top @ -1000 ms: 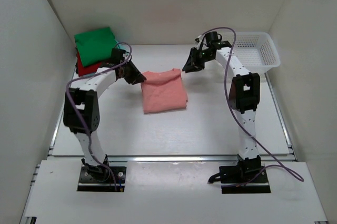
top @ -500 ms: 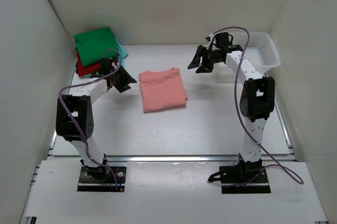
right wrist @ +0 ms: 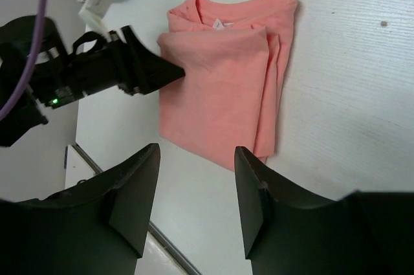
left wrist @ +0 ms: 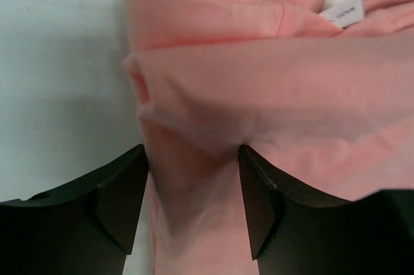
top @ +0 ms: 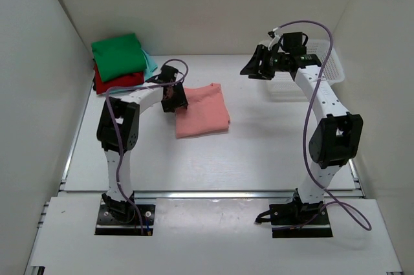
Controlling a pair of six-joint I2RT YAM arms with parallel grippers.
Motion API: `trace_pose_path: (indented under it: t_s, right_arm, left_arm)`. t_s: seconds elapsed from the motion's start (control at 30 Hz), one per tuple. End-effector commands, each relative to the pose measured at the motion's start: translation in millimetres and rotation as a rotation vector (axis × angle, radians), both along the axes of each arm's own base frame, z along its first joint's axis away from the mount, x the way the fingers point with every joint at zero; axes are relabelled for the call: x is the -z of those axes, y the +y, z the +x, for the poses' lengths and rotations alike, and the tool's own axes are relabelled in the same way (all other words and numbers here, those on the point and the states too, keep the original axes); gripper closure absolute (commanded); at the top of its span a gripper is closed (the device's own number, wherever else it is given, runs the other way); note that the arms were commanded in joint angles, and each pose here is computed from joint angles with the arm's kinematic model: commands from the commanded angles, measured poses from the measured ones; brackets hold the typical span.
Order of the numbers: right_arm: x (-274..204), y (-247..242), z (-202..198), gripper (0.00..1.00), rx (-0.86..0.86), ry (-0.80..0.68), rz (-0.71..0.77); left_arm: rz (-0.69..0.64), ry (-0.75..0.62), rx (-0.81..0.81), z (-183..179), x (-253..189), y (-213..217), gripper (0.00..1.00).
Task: Fold and stack the t-shirts
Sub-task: Put the neatly folded tshirt into the corner of the board with the left arm
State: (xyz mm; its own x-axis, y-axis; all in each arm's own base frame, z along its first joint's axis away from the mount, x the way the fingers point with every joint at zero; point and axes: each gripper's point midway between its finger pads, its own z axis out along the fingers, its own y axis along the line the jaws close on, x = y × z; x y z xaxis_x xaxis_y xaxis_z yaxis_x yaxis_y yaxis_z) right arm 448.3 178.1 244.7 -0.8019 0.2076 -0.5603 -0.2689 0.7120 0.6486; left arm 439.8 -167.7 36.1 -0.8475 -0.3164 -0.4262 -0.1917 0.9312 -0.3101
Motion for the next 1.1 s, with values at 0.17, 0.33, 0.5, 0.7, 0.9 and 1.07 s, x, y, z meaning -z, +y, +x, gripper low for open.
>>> trace_pose_path:
  t_s: [0.17,0.33,0.5,0.7,0.9,1.07]
  right_arm:
    - [-57.8,-24.0,-4.5,0.54,0.031,-0.128,0.054]
    - [-66.7,-39.7,-7.7,0.54,0.057,-0.145,0.065]
    - [-71.3,-47.5,-14.4,0.55,0.067,-0.149,0.083]
    - [-73.3,-60.6,-18.0,0.55,0.092,-0.146,0.093]
    - [-69.5,-74.6,-39.0,0.56,0.133,-0.14,0.055]
    - [-60.7,-69.6,-71.4,0.56,0.121,-0.145,0.013]
  left_arm:
    - [0.262,0.283,0.129,-35.1,38.7,19.6,0.36]
    - [0.213,0.297,0.133,-44.8,47.1,20.9,1.0]
    - [0.173,0.267,0.14,-33.9,29.9,23.5,1.0]
    - [0.299,-0.035,0.132,28.7,-75.5,39.0,1.0]
    - [0.476,-0.278,0.09,90.6,-158.1,76.0,1.0]
    - [0.427,-0.419,0.02,138.9,-201.7,106.7,1.0]
